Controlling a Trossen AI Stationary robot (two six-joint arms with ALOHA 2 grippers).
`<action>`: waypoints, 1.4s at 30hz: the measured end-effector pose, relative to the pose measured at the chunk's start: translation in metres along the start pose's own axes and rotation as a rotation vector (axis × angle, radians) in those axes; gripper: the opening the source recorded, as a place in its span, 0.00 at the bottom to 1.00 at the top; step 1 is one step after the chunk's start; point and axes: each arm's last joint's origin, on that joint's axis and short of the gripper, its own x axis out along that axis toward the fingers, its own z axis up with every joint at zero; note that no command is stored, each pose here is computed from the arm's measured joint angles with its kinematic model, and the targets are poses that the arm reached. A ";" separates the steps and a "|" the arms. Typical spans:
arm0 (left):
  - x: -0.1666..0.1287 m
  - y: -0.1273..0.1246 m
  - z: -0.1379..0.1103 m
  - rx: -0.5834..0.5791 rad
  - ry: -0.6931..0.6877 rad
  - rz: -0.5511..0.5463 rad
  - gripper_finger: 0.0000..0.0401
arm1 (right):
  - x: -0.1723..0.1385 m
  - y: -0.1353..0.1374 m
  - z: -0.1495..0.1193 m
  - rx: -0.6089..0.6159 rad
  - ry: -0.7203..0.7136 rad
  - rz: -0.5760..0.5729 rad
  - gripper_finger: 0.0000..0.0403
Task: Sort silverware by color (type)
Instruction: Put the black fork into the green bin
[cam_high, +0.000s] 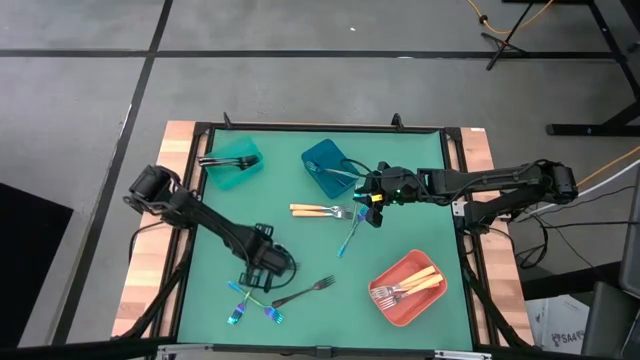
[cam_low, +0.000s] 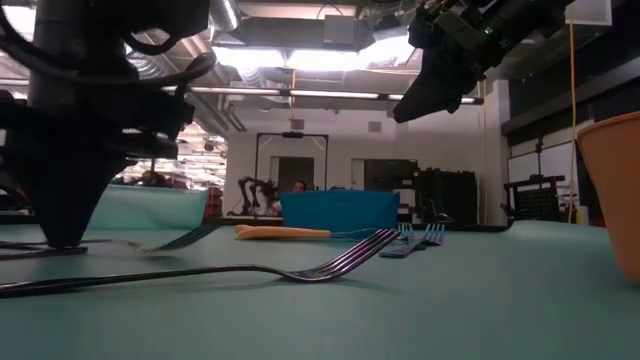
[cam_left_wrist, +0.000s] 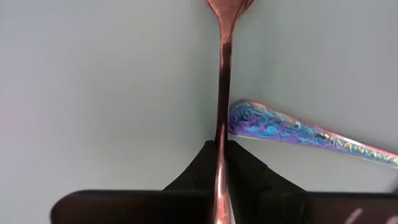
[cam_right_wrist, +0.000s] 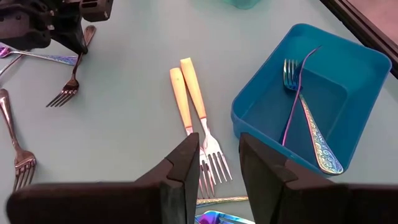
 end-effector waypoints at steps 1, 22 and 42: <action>-0.002 0.001 0.000 -0.002 -0.007 -0.002 0.03 | 0.000 0.000 0.000 0.000 0.000 0.000 0.26; -0.017 0.001 0.009 -0.003 -0.055 0.041 0.03 | 0.000 0.000 0.000 0.001 -0.001 0.000 0.26; -0.093 0.066 0.021 -0.076 0.109 0.398 0.03 | 0.000 0.000 0.000 0.000 0.000 0.000 0.26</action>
